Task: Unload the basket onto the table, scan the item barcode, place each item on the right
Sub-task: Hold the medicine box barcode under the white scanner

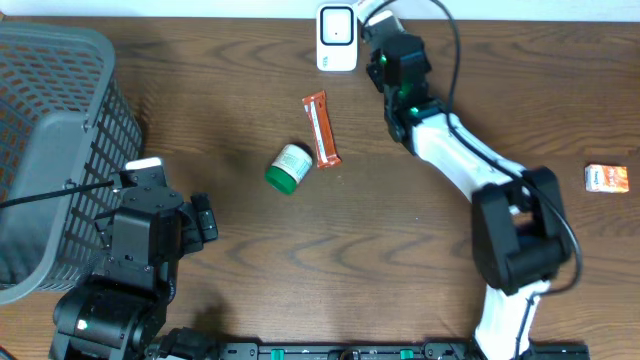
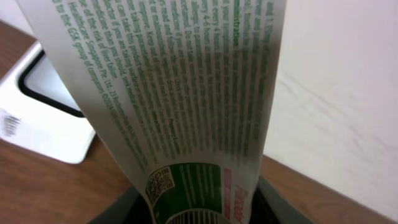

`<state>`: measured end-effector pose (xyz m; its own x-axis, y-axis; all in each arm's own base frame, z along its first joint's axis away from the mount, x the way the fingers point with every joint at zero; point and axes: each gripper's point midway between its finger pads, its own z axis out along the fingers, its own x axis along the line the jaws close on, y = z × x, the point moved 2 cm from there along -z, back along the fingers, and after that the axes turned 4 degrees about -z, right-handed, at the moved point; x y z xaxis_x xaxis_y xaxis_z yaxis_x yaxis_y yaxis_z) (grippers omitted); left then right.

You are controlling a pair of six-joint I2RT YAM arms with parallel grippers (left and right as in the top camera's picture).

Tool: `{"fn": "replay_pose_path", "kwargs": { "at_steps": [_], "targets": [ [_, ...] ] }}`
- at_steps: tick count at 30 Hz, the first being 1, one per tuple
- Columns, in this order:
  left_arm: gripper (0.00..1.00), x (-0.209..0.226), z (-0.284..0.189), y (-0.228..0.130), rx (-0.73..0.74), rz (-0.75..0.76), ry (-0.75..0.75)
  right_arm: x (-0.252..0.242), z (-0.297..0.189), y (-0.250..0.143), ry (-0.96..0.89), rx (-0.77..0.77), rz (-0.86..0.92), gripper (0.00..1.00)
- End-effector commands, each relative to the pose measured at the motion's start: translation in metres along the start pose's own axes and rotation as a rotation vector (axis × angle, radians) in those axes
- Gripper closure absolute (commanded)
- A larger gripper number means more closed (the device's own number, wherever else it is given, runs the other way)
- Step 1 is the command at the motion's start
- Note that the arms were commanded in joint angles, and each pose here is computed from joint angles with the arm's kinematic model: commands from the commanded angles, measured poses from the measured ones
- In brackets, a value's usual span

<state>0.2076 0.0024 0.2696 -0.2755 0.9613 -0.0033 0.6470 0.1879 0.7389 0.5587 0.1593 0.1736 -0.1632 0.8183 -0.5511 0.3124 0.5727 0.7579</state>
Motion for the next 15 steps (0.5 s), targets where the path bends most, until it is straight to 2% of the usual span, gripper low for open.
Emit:
{"fn": "replay_pose_path", "kwargs": {
  "at_steps": [1,6,15],
  "targets": [
    [0.02,0.002,-0.003,0.004,-0.016,0.004,0.007,0.006,0.013,0.013,-0.04,-0.005,-0.075,0.66],
    [0.02,0.002,-0.003,0.004,-0.016,0.004,0.007,0.026,0.04,0.01,-0.042,0.03,-0.184,0.66],
    [0.02,0.002,-0.003,0.004,-0.016,0.004,0.007,0.039,0.078,-0.004,-0.287,0.096,-0.514,0.7]
  ]
}}
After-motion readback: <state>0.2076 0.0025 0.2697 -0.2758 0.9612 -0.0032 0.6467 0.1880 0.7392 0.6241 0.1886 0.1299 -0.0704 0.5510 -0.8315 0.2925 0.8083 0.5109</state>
